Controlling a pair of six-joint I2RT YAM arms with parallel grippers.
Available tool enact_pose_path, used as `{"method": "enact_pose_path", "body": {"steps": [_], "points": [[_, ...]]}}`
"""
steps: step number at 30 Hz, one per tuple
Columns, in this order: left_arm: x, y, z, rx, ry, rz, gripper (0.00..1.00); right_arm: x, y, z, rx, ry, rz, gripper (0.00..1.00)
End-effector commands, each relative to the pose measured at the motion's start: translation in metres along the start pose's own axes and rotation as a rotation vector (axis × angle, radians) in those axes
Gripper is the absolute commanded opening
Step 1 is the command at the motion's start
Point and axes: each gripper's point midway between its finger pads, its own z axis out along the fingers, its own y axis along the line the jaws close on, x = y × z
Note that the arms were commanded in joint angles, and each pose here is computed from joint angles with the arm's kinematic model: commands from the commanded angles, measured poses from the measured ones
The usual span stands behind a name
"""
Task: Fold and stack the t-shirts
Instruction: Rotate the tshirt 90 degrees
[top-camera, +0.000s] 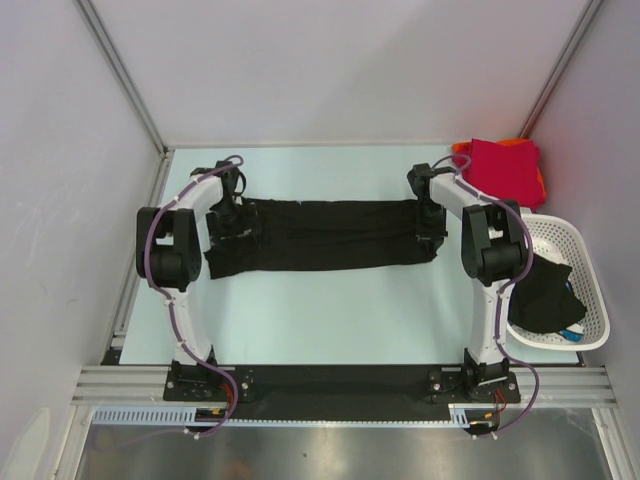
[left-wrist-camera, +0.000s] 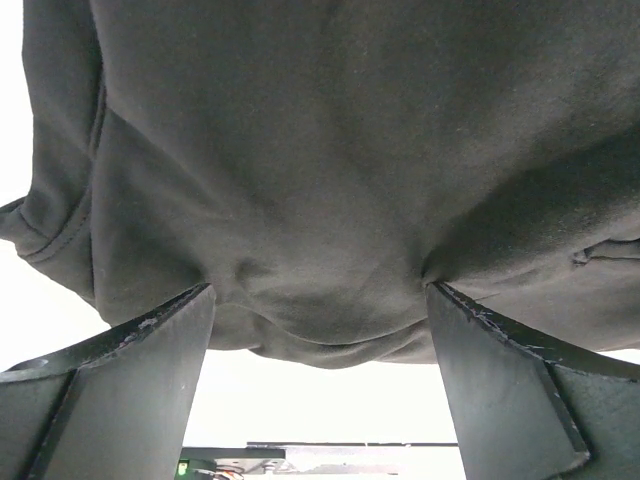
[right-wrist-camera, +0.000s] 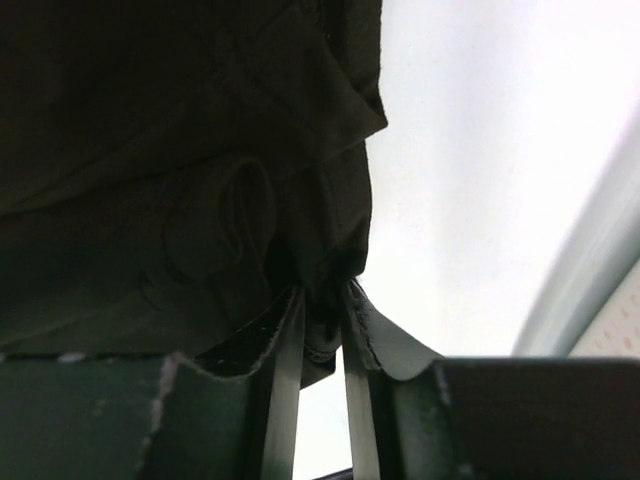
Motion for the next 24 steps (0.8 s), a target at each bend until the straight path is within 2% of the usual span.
{"method": "enact_pose_path", "body": {"steps": [1, 3, 7, 8, 11, 14, 17, 18, 20, 21, 23, 24], "points": [[-0.009, -0.002, -0.012, -0.013, -0.039, -0.008, 0.92, 0.024, -0.019, 0.009, 0.107, 0.118, -0.022, 0.28], [-0.014, -0.007, -0.024, 0.016, -0.078, -0.008, 0.92, 0.008, -0.026, -0.016, 0.113, 0.048, -0.008, 0.36], [-0.022, -0.031, -0.062, 0.160, -0.200, 0.015, 0.92, -0.037, -0.035, -0.090, 0.055, -0.189, 0.020, 0.42], [-0.024, -0.034, -0.080, 0.188, -0.261, 0.019, 0.92, -0.049, -0.033, -0.102, 0.022, -0.245, 0.014, 0.43], [-0.021, -0.039, -0.096, 0.230, -0.316, 0.027, 0.87, -0.078, -0.024, -0.140, -0.084, -0.425, 0.014, 0.44], [-0.011, -0.042, -0.108, 0.280, -0.347, 0.026, 0.77, -0.099, -0.010, -0.153, -0.175, -0.537, 0.010, 0.44], [0.003, -0.040, -0.106, 0.298, -0.343, 0.015, 0.59, -0.118, 0.009, -0.139, -0.234, -0.557, -0.009, 0.45], [0.008, -0.041, -0.104, 0.306, -0.329, 0.007, 0.37, -0.121, 0.014, -0.132, -0.244, -0.548, -0.009, 0.45], [0.020, -0.042, -0.094, 0.322, -0.280, -0.014, 0.01, -0.131, 0.029, -0.120, -0.280, -0.538, -0.028, 0.45], [0.024, -0.043, -0.089, 0.332, -0.262, -0.019, 0.00, -0.133, 0.038, -0.098, -0.274, -0.505, -0.043, 0.44], [0.033, -0.050, -0.081, 0.379, -0.221, -0.026, 0.00, -0.145, 0.050, -0.096, -0.311, -0.510, -0.052, 0.44], [0.036, -0.054, -0.079, 0.398, -0.206, -0.020, 0.00, -0.148, 0.057, -0.080, -0.315, -0.490, -0.067, 0.44]]}}
